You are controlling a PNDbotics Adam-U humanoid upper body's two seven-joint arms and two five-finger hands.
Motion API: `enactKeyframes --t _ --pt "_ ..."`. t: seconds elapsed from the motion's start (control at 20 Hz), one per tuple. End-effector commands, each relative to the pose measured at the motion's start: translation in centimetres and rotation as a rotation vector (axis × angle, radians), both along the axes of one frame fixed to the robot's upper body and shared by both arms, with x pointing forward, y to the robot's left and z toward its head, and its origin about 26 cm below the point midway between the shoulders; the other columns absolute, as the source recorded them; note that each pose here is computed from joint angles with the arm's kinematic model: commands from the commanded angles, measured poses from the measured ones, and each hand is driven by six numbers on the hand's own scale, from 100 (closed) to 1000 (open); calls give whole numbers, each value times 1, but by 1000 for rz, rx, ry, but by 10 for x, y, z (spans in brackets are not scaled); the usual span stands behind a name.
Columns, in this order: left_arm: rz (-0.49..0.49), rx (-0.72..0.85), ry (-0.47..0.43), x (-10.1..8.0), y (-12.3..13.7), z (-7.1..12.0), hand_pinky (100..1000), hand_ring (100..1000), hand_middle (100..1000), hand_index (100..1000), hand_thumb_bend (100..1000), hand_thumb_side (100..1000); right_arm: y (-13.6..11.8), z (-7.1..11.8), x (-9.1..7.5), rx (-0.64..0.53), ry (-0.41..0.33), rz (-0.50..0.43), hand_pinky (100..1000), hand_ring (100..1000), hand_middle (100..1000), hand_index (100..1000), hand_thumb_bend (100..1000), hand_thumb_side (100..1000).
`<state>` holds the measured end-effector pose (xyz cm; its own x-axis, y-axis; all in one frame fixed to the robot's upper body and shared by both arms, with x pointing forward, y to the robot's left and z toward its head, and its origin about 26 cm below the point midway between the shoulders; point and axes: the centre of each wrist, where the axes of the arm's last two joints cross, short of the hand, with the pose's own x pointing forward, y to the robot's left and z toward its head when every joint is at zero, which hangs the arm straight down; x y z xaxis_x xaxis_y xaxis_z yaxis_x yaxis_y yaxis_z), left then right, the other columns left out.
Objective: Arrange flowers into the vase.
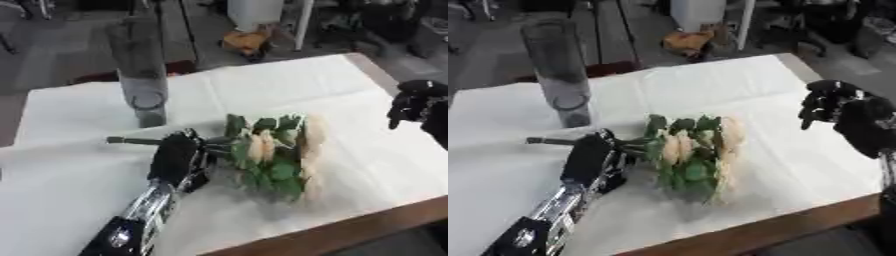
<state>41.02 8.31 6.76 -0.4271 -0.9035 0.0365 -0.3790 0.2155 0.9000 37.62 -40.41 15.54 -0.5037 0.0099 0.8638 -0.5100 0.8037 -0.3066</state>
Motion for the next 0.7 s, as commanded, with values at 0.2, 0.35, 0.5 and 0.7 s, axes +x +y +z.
enactKeyframes --t 0.2,0.35,0.5,0.7 --pt "-23 -35 -56 4 0 31 100 100 100 100 100 236 -4 14 -2 -20 -36 -10 507 600 600 803 831 693" --pt "-28 -44 -64 0 0 45 100 100 100 100 100 236 -4 14 -2 -20 -36 -10 507 600 600 803 831 693" --pt "-27 -46 -58 -4 0 54 100 100 100 100 100 234 -4 14 -2 -20 -36 -10 507 600 600 803 831 694" --pt "-7 -134 -90 -8 5 71 100 100 100 100 100 235 -5 13 -2 -21 -36 -13 507 600 600 803 831 694"
